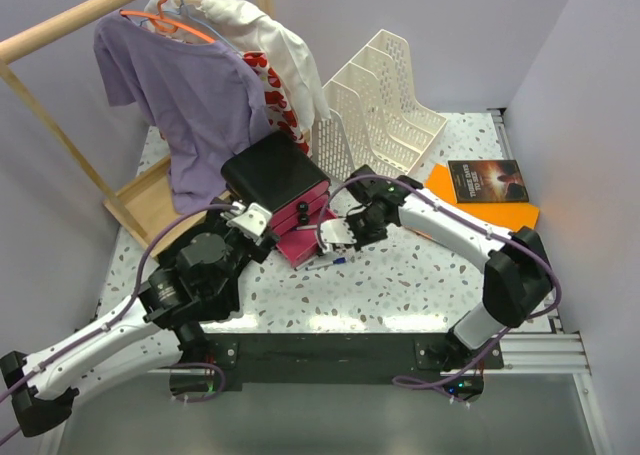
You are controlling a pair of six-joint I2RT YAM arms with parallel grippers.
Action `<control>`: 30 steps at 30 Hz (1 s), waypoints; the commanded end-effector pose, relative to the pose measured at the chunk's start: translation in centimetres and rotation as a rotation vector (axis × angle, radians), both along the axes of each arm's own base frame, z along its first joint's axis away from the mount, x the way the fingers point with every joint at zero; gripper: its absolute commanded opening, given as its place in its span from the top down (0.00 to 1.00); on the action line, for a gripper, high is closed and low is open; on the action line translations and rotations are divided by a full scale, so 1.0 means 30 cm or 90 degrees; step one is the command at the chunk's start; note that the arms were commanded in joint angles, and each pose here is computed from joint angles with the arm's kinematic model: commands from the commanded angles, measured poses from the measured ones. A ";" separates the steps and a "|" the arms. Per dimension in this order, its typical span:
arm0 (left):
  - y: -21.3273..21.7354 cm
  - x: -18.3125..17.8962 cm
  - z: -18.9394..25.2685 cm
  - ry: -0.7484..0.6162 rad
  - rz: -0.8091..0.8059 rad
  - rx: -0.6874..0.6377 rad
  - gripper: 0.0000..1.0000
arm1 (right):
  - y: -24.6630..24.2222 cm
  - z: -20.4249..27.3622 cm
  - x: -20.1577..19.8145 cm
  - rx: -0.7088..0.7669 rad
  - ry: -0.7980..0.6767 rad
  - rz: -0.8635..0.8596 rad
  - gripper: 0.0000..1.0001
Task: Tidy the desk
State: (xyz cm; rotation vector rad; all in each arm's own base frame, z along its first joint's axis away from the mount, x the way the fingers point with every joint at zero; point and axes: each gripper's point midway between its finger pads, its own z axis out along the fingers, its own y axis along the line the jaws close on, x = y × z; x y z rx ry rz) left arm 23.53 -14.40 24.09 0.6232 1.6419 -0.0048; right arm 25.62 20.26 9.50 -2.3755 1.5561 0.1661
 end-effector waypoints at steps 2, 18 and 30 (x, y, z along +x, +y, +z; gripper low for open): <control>0.115 0.029 0.046 -0.039 0.121 -0.015 0.00 | 0.191 0.113 0.021 0.023 -0.068 -0.039 1.00; 0.231 0.025 0.105 -0.083 0.216 -0.072 0.00 | 0.511 0.099 0.137 0.062 -0.226 -0.070 0.75; 0.206 0.025 0.102 -0.080 0.187 -0.072 0.00 | 0.458 0.132 0.032 0.096 -0.144 -0.088 0.52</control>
